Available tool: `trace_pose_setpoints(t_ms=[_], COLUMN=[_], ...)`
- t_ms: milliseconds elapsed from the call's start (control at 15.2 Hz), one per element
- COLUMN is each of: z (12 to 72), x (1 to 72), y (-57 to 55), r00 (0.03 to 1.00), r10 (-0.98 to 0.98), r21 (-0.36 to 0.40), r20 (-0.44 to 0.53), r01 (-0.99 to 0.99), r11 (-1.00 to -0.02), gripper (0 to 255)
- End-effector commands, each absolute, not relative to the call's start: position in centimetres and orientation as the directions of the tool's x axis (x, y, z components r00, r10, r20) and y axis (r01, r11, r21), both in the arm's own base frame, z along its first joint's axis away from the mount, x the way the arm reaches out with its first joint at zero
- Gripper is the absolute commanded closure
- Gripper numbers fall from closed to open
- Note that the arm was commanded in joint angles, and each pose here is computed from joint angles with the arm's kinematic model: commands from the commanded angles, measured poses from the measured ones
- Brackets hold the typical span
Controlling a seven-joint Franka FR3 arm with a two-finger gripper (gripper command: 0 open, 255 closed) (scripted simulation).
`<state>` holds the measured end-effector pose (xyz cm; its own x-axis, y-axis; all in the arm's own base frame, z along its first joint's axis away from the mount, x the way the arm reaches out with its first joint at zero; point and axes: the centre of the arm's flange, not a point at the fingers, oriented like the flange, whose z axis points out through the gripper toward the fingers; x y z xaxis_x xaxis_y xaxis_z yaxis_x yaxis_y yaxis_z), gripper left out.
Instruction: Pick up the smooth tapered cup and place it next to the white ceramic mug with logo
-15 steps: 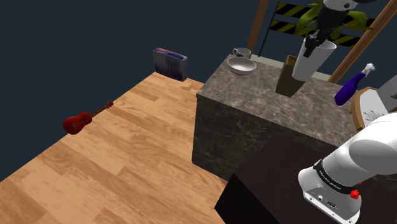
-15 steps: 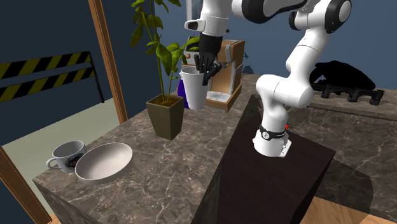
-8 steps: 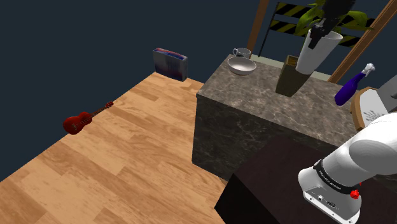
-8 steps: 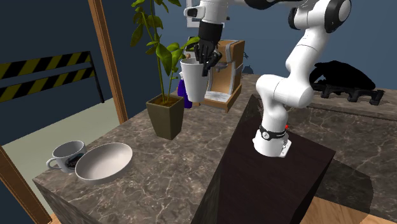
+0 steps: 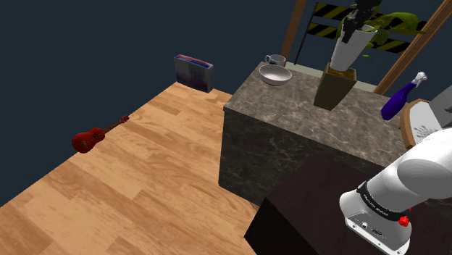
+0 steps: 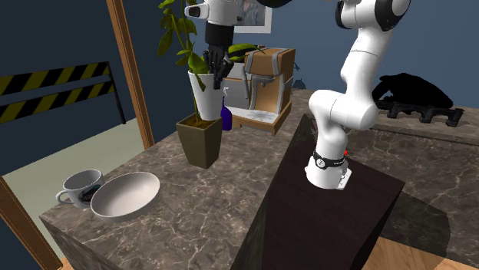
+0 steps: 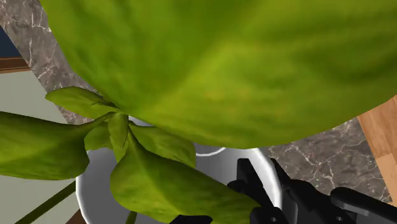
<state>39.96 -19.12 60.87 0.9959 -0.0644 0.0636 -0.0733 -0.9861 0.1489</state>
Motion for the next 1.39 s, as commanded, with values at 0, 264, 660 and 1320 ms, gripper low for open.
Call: trace_pose_setpoints(t_ms=[0, 264, 660, 1320], z=[60.6, 60.7, 60.7, 60.2], x=[41.6, 45.4, 51.1, 60.0], y=[-21.0, -24.7, -30.2, -38.7], r00=[0.996, 0.996, 0.996, 0.996], r10=[-0.064, -0.064, -0.064, -0.064], r21=[0.150, 0.150, 0.150, 0.150], r20=[0.064, 0.064, 0.064, 0.064], r01=[-0.073, -0.073, -0.073, -0.073], r11=[-0.986, -0.986, -0.986, -0.986], gripper=[255, 255, 255, 255])
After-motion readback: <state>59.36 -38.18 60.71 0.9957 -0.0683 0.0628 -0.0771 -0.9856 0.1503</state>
